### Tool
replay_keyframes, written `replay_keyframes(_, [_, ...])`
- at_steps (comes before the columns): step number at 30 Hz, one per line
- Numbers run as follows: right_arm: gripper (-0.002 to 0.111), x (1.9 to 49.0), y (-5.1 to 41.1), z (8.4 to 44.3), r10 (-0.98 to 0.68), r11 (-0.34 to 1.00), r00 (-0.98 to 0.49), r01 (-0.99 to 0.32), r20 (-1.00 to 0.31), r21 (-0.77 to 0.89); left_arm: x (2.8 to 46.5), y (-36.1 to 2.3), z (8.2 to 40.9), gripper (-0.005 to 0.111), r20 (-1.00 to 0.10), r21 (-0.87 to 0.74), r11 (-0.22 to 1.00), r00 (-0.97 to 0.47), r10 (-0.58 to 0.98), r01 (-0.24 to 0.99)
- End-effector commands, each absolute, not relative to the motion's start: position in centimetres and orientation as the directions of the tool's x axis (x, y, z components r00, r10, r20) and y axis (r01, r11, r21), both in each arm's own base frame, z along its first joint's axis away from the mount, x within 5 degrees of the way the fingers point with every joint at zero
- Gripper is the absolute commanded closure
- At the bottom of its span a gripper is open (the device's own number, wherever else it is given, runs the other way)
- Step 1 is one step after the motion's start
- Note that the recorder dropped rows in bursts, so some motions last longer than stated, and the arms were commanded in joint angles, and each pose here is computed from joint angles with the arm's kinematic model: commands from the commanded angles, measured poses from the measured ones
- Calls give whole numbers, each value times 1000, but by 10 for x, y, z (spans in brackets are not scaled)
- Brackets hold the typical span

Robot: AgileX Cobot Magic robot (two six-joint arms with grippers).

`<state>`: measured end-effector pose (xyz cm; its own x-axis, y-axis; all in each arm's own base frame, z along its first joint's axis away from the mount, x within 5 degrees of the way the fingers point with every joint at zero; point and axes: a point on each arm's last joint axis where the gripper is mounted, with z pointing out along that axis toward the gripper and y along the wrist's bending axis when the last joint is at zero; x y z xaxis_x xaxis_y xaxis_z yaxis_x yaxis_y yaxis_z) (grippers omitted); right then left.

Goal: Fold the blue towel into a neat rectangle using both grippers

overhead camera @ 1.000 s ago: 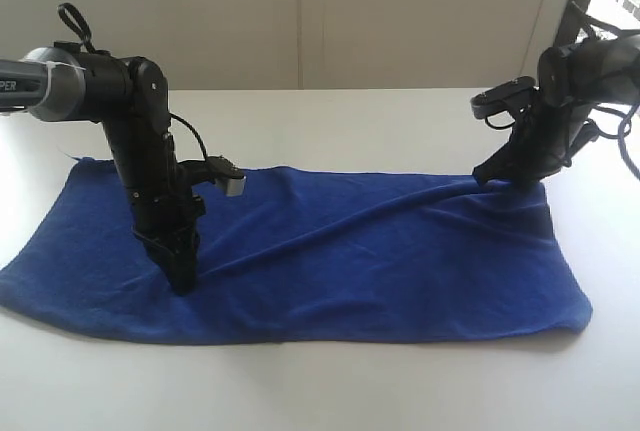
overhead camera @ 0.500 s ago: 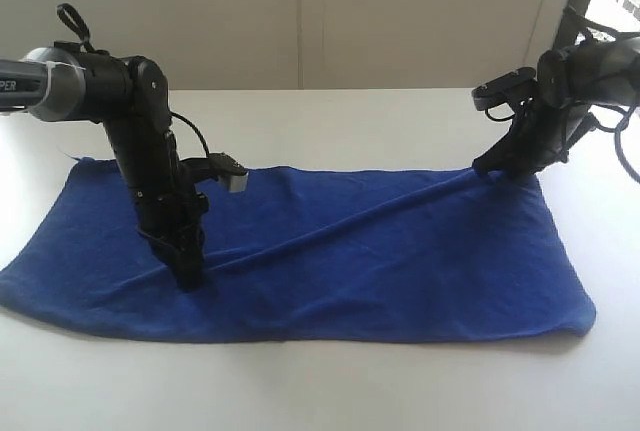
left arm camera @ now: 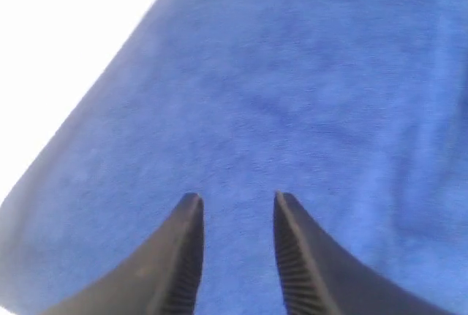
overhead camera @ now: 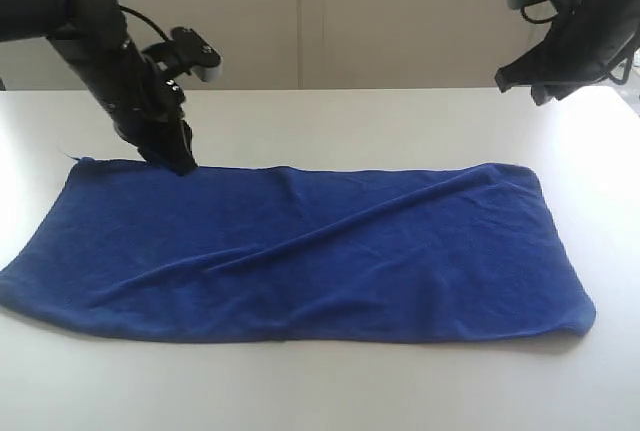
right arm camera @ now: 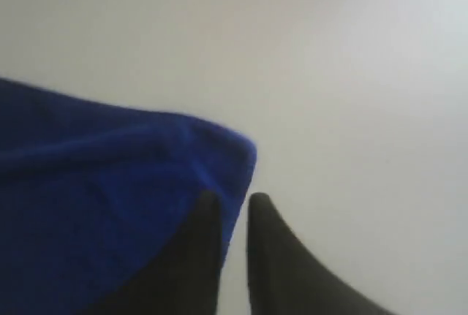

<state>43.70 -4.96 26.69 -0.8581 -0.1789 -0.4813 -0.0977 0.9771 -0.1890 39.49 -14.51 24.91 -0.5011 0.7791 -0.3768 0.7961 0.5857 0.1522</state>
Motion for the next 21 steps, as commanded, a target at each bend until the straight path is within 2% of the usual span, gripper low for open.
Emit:
replay_keyframes(1, [108,404,-40,261,-184,982,-897,-152,-401,-109,414,-98,234,77,-333,178,692,-619,711,699])
replay_keyframes(3, [108,386,-35,250,-172,985,-920,-161,-353,-59,422,-81,221,100,-314,163,723,-660,683,671])
replay_keyframes(4, [108,376,-33,244,-158,987,-930,-156,-332,-33,426,-72,214,106,-310,158,739,-678,666,655])
replay_keyframes(9, [108,308,-23,203,-123,990,-976,-134,-182,46,449,-48,179,106,-365,188,791,-706,607,582])
replay_keyframes(16, [108,296,-23,177,-99,993,-974,-109,-205,37,459,-49,152,106,-381,199,794,-702,602,574])
replay_keyframes(21, [108,293,-22,162,-97,993,-983,-106,-153,48,465,-49,153,106,-425,230,798,-680,598,558])
